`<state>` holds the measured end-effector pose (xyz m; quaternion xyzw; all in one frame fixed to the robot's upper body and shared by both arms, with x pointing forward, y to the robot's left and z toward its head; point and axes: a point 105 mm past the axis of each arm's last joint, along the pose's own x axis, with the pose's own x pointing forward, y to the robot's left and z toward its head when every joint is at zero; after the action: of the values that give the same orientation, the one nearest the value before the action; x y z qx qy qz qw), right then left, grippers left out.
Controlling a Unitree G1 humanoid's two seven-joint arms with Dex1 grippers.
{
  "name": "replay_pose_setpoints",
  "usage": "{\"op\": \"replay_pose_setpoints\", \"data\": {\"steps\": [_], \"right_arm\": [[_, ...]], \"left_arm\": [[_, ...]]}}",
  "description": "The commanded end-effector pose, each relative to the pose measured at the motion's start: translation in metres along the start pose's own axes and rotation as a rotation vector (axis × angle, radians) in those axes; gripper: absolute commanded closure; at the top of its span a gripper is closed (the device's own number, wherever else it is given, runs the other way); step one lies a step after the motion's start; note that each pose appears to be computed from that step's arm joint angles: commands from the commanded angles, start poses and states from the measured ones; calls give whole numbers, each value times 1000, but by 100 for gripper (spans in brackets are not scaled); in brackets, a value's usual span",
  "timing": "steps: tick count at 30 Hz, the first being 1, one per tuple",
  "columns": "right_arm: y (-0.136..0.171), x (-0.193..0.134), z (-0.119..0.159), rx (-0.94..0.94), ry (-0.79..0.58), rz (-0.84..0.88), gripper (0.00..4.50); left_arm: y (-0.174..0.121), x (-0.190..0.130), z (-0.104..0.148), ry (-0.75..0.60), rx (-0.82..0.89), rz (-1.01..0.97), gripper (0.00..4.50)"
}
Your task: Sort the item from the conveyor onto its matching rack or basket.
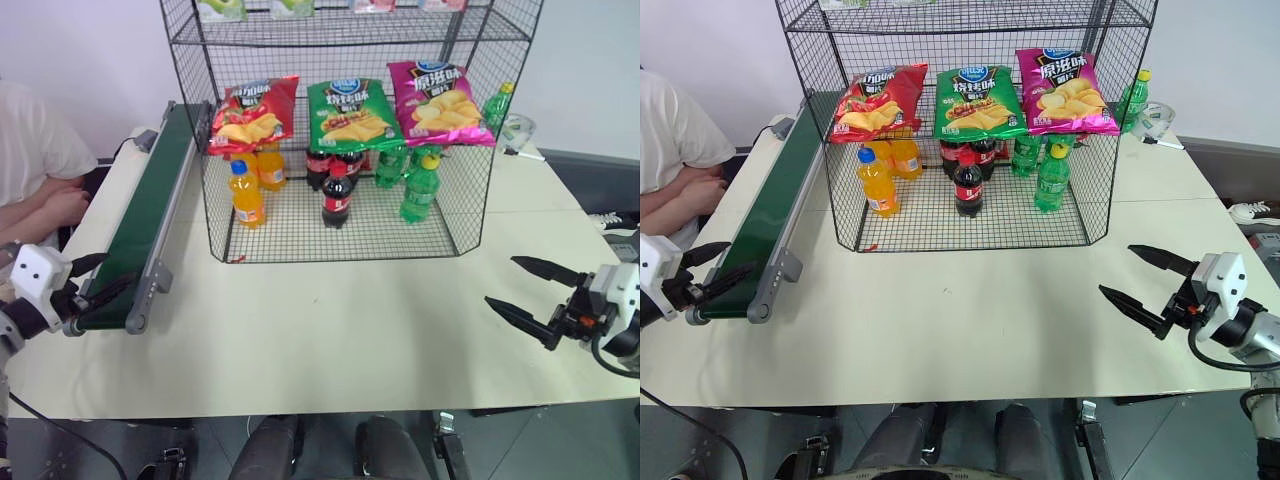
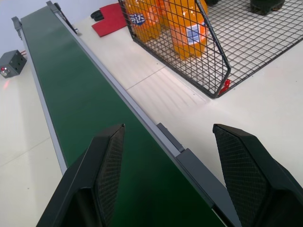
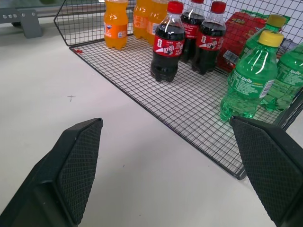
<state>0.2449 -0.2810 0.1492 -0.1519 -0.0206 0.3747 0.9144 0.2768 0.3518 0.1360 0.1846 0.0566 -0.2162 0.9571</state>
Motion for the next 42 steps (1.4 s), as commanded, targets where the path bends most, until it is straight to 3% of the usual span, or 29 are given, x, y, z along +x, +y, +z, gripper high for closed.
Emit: {"op": "replay_pose_setpoints", "data": {"steps": [1,42], "right_arm": [[-1,1,3,-18,-19,-2,0],[-3,19,14,-40,-62,21,0]], "left_arm": [[7,-2,12,-20,53,9,141],[-5,10,20,-103,-4,-8,141]]}}
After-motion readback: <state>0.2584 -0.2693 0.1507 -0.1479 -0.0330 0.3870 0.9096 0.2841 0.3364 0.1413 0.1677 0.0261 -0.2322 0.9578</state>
